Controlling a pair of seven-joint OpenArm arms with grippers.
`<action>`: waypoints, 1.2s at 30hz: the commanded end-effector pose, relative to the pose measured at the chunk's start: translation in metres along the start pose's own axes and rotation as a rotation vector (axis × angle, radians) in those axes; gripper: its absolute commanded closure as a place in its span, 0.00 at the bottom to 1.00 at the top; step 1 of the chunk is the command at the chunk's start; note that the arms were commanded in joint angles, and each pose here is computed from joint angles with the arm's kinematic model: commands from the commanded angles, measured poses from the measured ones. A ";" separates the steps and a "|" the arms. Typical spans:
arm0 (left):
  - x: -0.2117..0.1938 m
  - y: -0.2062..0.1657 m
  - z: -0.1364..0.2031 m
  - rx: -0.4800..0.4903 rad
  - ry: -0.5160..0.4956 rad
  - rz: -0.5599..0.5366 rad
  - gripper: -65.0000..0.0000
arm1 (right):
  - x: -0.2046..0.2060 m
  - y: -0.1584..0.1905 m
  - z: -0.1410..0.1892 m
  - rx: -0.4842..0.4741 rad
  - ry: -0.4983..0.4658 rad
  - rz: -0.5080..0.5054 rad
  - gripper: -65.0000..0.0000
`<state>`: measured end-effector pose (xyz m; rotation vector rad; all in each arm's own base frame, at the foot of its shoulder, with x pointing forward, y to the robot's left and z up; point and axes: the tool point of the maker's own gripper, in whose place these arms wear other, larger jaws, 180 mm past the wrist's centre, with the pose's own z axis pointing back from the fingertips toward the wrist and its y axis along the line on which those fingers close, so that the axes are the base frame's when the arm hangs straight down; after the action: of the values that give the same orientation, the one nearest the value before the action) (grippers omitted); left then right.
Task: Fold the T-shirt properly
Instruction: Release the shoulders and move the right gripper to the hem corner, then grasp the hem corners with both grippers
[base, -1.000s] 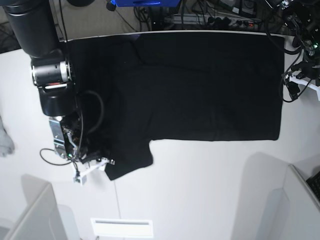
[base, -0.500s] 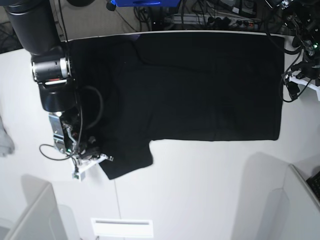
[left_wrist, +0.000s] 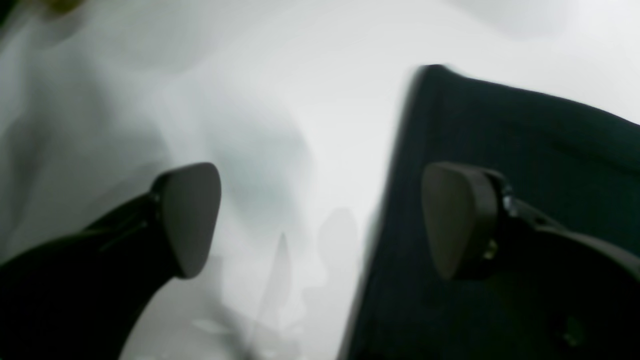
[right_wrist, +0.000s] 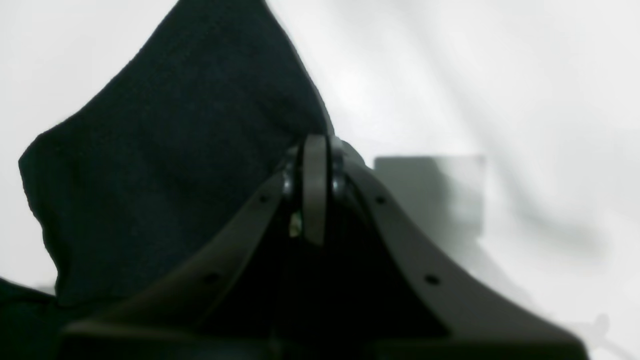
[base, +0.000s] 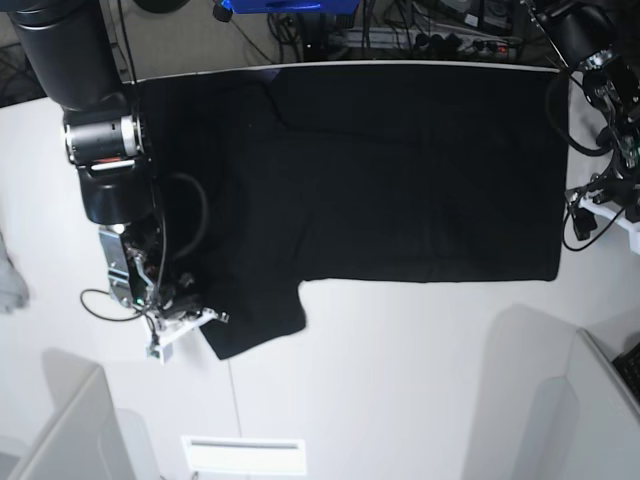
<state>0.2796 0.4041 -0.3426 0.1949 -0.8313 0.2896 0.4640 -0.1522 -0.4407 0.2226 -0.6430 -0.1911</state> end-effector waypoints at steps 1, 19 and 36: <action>0.021 0.003 -0.002 0.005 -0.045 -0.005 0.05 | 0.007 0.001 0.003 -0.001 0.012 0.003 1.00; 0.042 -0.049 -0.093 -0.075 0.117 0.033 0.05 | 0.015 0.003 0.004 0.004 -0.002 -0.004 1.00; 0.021 -0.069 -0.114 -0.100 0.162 0.051 0.05 | 0.020 0.005 0.005 0.008 -0.011 -0.003 1.00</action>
<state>0.3860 0.3734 -0.4168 0.0635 -0.6627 0.3044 0.4659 -0.1502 -0.4376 0.2342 -0.6323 -0.1963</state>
